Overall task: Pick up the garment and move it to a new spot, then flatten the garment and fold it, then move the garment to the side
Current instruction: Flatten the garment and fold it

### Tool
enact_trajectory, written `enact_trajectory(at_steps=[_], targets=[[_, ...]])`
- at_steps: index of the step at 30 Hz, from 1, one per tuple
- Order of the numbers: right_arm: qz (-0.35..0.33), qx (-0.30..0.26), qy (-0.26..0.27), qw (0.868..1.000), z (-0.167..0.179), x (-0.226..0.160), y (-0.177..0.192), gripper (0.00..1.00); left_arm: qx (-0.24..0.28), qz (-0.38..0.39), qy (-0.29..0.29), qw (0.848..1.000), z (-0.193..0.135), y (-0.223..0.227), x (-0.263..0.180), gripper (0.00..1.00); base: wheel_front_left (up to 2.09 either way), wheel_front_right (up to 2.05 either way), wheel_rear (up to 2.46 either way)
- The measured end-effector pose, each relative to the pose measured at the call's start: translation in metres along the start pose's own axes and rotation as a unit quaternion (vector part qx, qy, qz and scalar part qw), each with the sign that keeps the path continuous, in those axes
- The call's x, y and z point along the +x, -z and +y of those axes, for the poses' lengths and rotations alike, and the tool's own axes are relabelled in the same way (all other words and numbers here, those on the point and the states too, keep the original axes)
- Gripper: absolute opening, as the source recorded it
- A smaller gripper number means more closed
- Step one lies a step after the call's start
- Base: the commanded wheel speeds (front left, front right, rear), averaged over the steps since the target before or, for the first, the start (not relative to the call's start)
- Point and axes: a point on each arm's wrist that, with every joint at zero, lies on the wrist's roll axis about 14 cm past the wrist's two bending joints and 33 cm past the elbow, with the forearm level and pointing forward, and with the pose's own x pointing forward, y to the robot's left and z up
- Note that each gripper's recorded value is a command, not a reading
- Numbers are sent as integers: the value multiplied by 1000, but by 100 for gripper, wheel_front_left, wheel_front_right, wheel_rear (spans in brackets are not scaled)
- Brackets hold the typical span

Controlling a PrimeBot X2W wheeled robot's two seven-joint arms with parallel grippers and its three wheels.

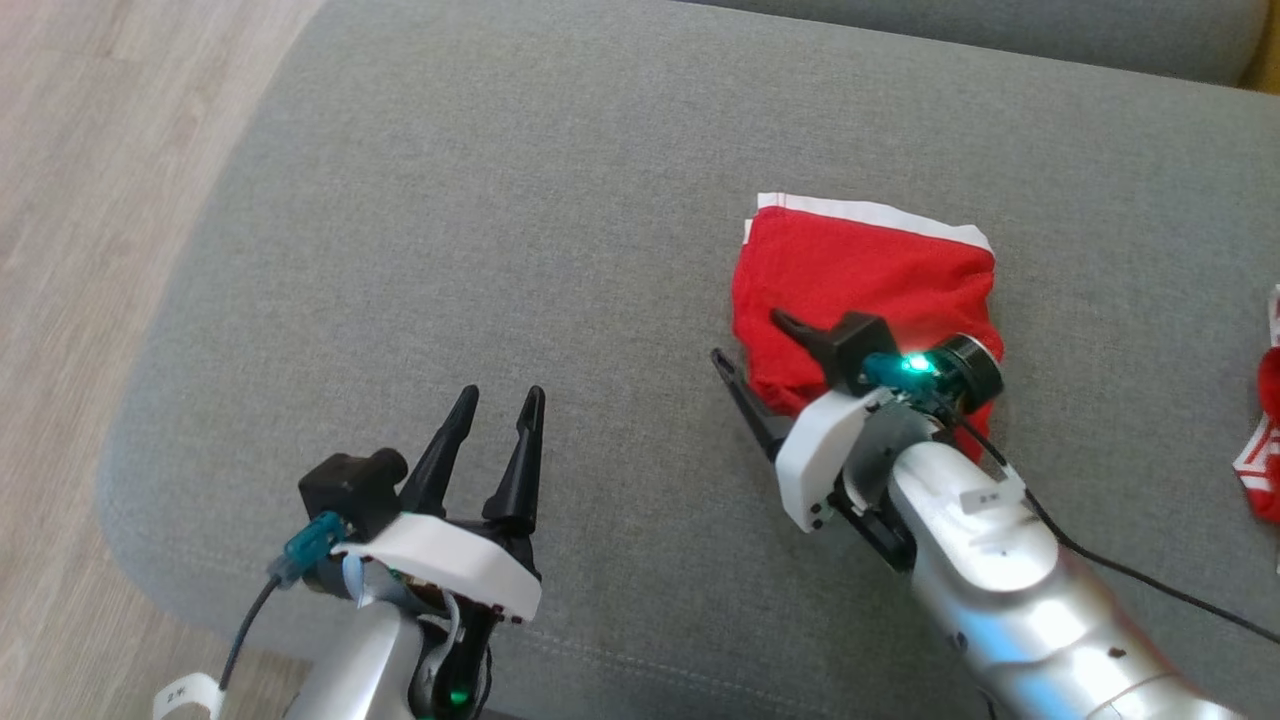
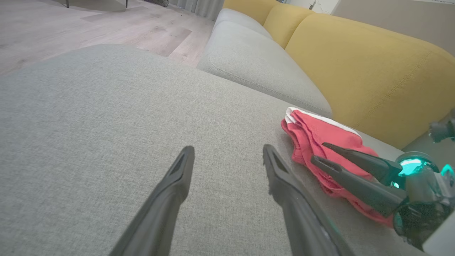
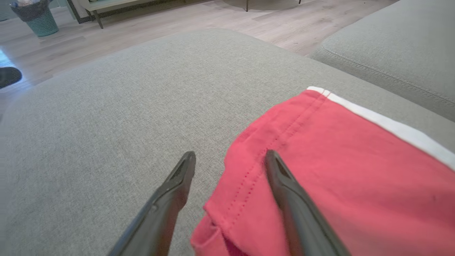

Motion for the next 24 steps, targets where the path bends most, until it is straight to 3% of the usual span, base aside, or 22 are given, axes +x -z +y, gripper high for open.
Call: enact_trajectory(at_steps=[6, 11, 20, 24], targets=[[-16, 28, -3, 999, 0, -2, -13, 100, -1, 2, 9, 1000, -5, 1, 3, 100, 0, 0, 0], [-67, 54, 43, 995, -35, -12, -49, 100, 0, -3, 21, 1000, -13, -2, 9, 100, 0, 0, 0], [-136, -18, 188, 973, -134, -87, -94, 100, 2, -37, 57, 998, -36, -24, 20, 100, 0, 0, 0], [-148, -46, 236, 959, -151, -126, -91, 100, -1, -59, 68, 996, -43, -38, 24, 100, 0, 0, 0]])
